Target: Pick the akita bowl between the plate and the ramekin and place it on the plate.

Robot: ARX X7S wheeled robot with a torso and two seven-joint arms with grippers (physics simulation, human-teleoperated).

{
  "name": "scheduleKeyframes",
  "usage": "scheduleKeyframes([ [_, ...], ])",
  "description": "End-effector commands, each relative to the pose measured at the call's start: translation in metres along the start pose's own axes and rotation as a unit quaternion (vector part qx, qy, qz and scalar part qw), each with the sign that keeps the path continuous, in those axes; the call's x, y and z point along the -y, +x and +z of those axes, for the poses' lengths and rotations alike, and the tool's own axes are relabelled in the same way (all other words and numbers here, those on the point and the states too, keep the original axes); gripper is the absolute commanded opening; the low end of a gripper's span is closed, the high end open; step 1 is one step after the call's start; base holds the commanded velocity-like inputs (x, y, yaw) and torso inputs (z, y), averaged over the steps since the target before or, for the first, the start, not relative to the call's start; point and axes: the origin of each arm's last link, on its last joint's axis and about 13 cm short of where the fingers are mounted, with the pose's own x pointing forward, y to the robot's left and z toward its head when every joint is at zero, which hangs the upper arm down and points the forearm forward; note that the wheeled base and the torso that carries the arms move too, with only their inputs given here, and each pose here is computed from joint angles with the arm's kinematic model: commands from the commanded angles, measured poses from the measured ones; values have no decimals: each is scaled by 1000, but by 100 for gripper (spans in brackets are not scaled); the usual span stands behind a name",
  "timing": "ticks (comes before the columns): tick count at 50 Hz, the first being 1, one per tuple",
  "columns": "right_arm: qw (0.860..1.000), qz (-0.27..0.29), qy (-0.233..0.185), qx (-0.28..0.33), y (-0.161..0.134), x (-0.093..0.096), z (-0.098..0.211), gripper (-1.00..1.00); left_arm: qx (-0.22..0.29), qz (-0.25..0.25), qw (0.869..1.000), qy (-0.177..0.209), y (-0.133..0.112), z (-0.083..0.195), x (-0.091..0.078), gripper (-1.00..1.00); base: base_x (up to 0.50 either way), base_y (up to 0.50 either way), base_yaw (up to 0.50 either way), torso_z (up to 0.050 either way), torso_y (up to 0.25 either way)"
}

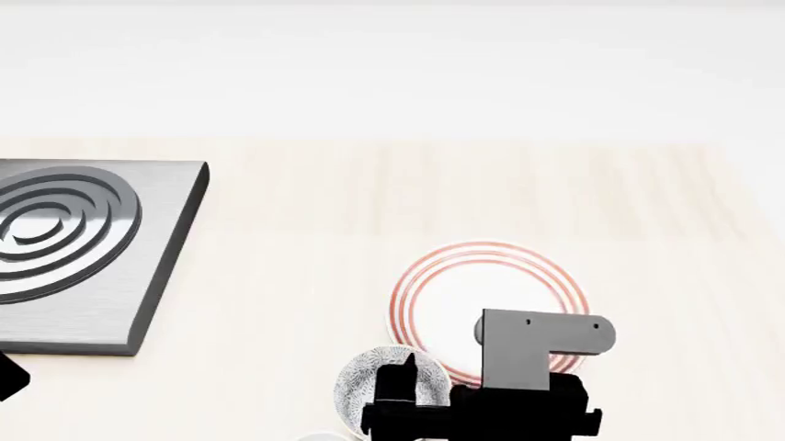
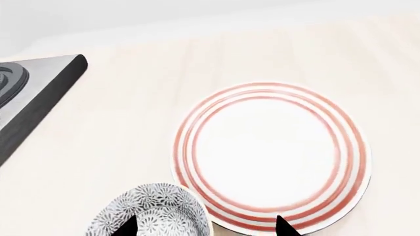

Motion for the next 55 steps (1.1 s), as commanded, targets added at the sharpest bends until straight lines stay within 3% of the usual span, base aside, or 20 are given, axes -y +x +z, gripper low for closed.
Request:
scheduleKeyframes([
  [1, 1000, 6, 5, -14, 3, -1, -3, 100, 0, 0, 1000, 0, 0, 0, 0, 100, 0, 0, 0, 0, 0],
  [25, 997, 6, 58, -47, 12, 3, -20, 100, 1, 1, 1000, 0, -1, 1, 0, 100, 0, 0, 0, 0, 0],
  [55, 996, 24, 52, -62, 16, -1, -22, 100, 0, 1, 1000, 0, 0, 0, 0, 100, 0, 0, 0, 0, 0],
])
